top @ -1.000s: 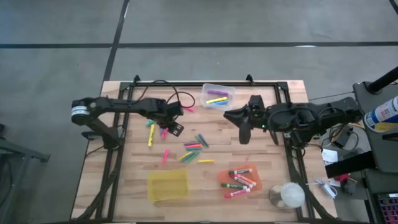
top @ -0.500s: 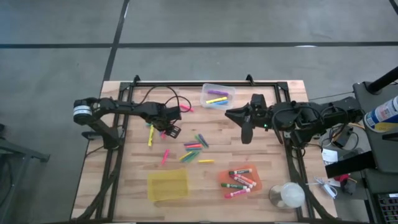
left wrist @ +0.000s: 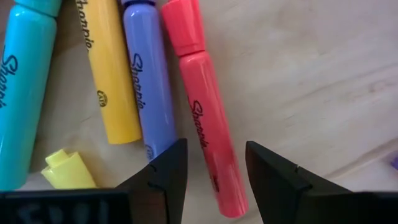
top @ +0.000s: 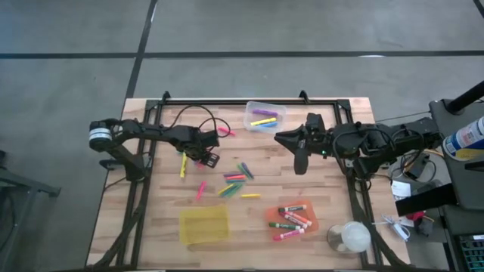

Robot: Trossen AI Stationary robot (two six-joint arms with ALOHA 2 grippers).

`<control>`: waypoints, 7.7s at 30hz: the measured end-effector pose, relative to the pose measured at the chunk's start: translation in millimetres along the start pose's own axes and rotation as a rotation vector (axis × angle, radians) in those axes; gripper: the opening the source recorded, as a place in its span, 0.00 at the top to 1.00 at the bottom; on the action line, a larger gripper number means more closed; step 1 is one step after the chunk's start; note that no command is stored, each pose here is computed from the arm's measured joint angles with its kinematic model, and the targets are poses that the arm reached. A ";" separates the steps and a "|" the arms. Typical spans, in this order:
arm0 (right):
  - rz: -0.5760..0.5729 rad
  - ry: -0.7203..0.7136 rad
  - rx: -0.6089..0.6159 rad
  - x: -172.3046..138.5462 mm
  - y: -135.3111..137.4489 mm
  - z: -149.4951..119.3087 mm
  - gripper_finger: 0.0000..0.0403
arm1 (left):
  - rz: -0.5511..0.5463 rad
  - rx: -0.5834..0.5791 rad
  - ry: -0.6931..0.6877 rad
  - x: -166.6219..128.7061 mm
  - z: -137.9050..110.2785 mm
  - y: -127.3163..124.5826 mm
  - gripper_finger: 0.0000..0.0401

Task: Pick & Place Markers
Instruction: Put the bottom pink highlighter pen into the transparent bin, then put the purple highlighter pen into the transparent bin

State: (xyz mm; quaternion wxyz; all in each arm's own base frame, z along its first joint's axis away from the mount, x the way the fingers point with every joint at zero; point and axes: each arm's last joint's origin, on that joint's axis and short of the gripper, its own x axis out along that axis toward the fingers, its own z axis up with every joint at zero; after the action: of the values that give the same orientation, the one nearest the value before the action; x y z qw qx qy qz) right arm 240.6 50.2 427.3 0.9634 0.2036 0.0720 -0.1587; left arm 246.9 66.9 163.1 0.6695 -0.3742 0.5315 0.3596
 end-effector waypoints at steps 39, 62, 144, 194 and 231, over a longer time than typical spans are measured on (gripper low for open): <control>-0.009 -0.014 0.009 0.3 0.0 1.0 0.86 | -0.114 0.237 -0.074 -25.0 16.5 -18.6 0.84; 0.024 -0.071 0.027 -0.6 3.6 8.3 0.86 | -0.260 0.467 -0.447 -112.7 128.5 -74.1 0.84; 0.028 -0.090 -0.005 0.2 3.9 10.1 0.86 | -0.049 0.199 -0.062 -77.2 98.8 -47.9 0.63; 0.029 -0.089 -0.010 0.2 3.8 10.1 0.86 | -0.020 0.008 -0.041 4.0 31.9 10.7 0.63; 0.027 -0.089 -0.010 0.4 3.6 9.8 0.86 | -0.163 0.232 -0.183 -30.8 58.7 -13.9 0.86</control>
State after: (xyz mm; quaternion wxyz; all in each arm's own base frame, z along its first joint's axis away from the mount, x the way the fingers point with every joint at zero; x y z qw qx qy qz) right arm 242.9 49.2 437.5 0.9688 0.1923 0.0271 -0.1543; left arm 279.7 109.7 204.0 0.7809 -0.3017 0.4741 0.2729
